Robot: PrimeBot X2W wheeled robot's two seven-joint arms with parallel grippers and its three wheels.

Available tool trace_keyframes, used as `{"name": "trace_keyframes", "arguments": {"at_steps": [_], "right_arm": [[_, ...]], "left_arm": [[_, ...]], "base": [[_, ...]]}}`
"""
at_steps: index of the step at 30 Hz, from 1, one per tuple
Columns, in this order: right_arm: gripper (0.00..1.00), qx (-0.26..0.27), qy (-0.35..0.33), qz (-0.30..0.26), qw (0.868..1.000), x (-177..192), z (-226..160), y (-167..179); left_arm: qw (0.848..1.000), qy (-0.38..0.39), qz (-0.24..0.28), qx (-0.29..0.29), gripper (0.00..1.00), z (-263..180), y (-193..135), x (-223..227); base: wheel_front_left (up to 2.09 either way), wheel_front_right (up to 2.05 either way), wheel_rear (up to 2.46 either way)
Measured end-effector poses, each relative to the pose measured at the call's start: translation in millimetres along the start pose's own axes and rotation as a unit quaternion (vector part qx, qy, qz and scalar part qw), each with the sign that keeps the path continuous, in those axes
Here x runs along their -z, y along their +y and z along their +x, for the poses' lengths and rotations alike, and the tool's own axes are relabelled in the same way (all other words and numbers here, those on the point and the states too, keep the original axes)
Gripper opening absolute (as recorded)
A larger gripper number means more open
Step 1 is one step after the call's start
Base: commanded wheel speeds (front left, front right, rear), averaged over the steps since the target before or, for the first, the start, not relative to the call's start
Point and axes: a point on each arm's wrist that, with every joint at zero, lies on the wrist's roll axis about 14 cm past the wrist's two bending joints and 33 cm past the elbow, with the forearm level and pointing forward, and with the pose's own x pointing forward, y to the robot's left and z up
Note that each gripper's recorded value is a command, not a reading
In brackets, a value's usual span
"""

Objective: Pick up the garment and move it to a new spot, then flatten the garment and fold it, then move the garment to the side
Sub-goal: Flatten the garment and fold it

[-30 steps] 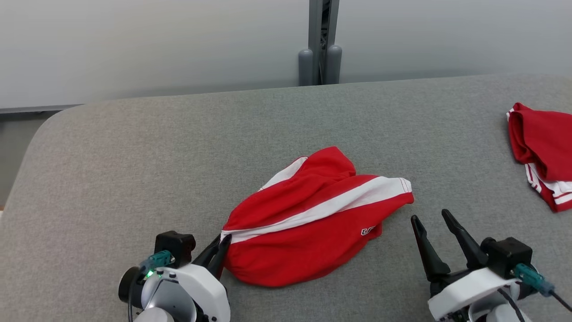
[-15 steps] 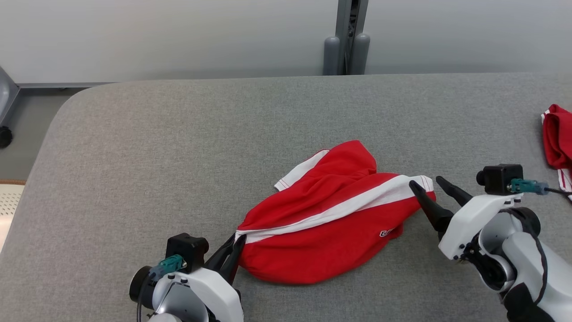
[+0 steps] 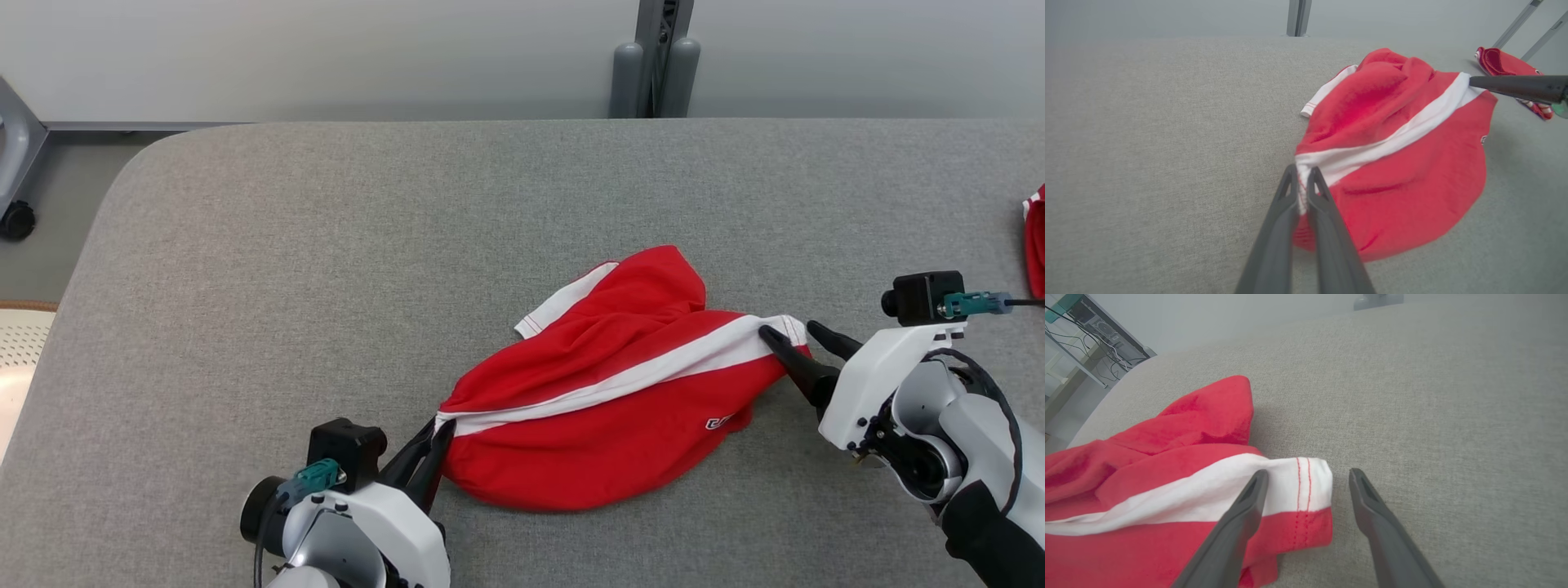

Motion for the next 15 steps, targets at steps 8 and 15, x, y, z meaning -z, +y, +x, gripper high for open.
{"name": "trace_keyframes", "arguments": {"at_steps": [8,15], "right_arm": [[0.0,-0.026,0.005,0.002,1.0,-1,3,13],[0.0,-0.037,-0.047,-0.029,0.998,-28,-9,15]], "left_arm": [[1.0,0.0,0.0,0.004,0.0,3,-3,-1],[0.999,-0.048,0.012,0.007,0.0,2,-2,-24]], "base": [[0.0,0.0,0.0],[0.0,0.0,0.0]]}}
